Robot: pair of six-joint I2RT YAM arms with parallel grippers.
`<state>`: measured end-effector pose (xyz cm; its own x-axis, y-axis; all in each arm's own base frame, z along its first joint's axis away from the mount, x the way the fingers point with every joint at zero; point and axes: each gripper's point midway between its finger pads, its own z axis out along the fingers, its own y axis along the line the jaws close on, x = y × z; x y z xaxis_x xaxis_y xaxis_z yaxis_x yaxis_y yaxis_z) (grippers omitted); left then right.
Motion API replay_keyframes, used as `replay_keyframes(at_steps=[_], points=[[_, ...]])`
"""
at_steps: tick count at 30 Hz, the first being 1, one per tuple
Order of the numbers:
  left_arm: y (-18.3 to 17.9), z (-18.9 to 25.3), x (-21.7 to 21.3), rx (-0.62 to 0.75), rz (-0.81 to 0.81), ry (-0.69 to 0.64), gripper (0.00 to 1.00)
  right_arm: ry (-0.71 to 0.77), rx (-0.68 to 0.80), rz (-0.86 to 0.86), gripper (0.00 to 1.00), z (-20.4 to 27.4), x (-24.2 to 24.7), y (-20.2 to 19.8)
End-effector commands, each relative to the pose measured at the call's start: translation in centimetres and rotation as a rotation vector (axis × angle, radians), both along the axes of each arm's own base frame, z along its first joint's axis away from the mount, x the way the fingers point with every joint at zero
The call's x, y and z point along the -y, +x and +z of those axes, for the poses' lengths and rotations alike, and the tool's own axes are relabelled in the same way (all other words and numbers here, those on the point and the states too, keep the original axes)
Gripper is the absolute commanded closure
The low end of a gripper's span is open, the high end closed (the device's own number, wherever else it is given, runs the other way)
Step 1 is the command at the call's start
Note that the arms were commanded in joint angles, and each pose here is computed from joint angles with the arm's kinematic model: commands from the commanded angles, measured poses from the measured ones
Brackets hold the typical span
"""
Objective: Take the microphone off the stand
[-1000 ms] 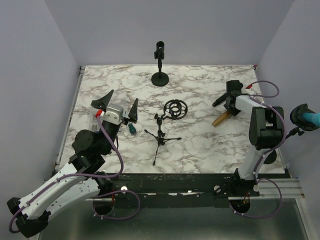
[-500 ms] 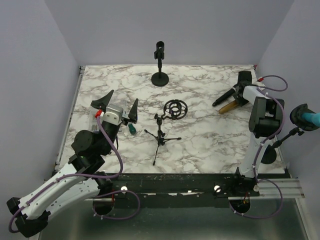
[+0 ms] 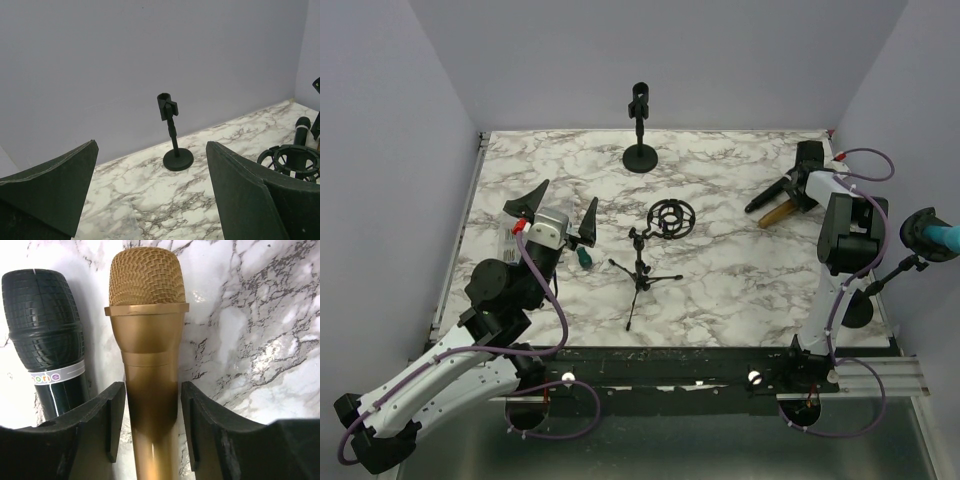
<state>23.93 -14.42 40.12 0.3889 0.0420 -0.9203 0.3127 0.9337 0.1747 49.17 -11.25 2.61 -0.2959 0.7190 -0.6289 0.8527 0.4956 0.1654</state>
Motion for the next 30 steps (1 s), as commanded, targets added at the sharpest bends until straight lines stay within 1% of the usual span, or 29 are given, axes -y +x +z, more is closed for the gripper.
replay_keyframes(at_steps=[1, 2, 7, 15, 16, 21, 22, 24, 27, 28, 30], points=[[-0.5, 1.5, 0.0, 0.027, -0.019, -0.020, 0.07, 0.045, -0.055, 0.048, 0.44, -2.4, -0.7, -0.9], [-0.5, 1.5, 0.0, 0.026, -0.020, -0.019, 0.07, 0.046, -0.050, 0.053, 0.40, -2.3, -0.7, -0.9], [-0.7, 1.6, -0.1, 0.029, -0.021, -0.023, 0.07, 0.046, -0.043, 0.062, 0.39, -1.6, -0.9, -1.4], [-0.8, 1.8, -0.1, 0.032, -0.026, -0.029, 0.07, 0.009, 0.024, 0.081, 0.34, 2.9, -0.8, -2.2], [-0.8, 1.8, -0.1, 0.032, -0.026, -0.029, 0.07, 0.003, 0.033, 0.092, 0.30, 3.5, -0.9, -2.2], [-0.9, 1.8, -0.1, 0.031, -0.030, -0.031, 0.07, -0.054, 0.091, 0.145, 0.26, 7.6, -1.9, -2.9], [-0.9, 1.8, 0.0, 0.031, -0.032, -0.031, 0.07, -0.064, 0.106, 0.155, 0.21, 8.5, -2.2, -3.1], [-0.9, 1.8, 0.0, 0.030, -0.033, -0.032, 0.07, -0.067, 0.130, 0.187, 0.18, 9.7, -3.2, -3.6], [-0.9, 1.8, 0.1, 0.028, -0.036, -0.030, 0.07, -0.022, 0.183, 0.302, 0.15, 10.9, -6.1, -4.3], [-0.9, 1.8, 0.1, 0.026, -0.037, -0.030, 0.07, 0.003, 0.188, 0.351, 0.15, 10.6, -7.5, -4.8], [-0.9, 1.8, 0.1, 0.025, -0.038, -0.031, 0.07, 0.097, 0.227, 0.487, 0.12, 10.4, -11.0, -5.9]])
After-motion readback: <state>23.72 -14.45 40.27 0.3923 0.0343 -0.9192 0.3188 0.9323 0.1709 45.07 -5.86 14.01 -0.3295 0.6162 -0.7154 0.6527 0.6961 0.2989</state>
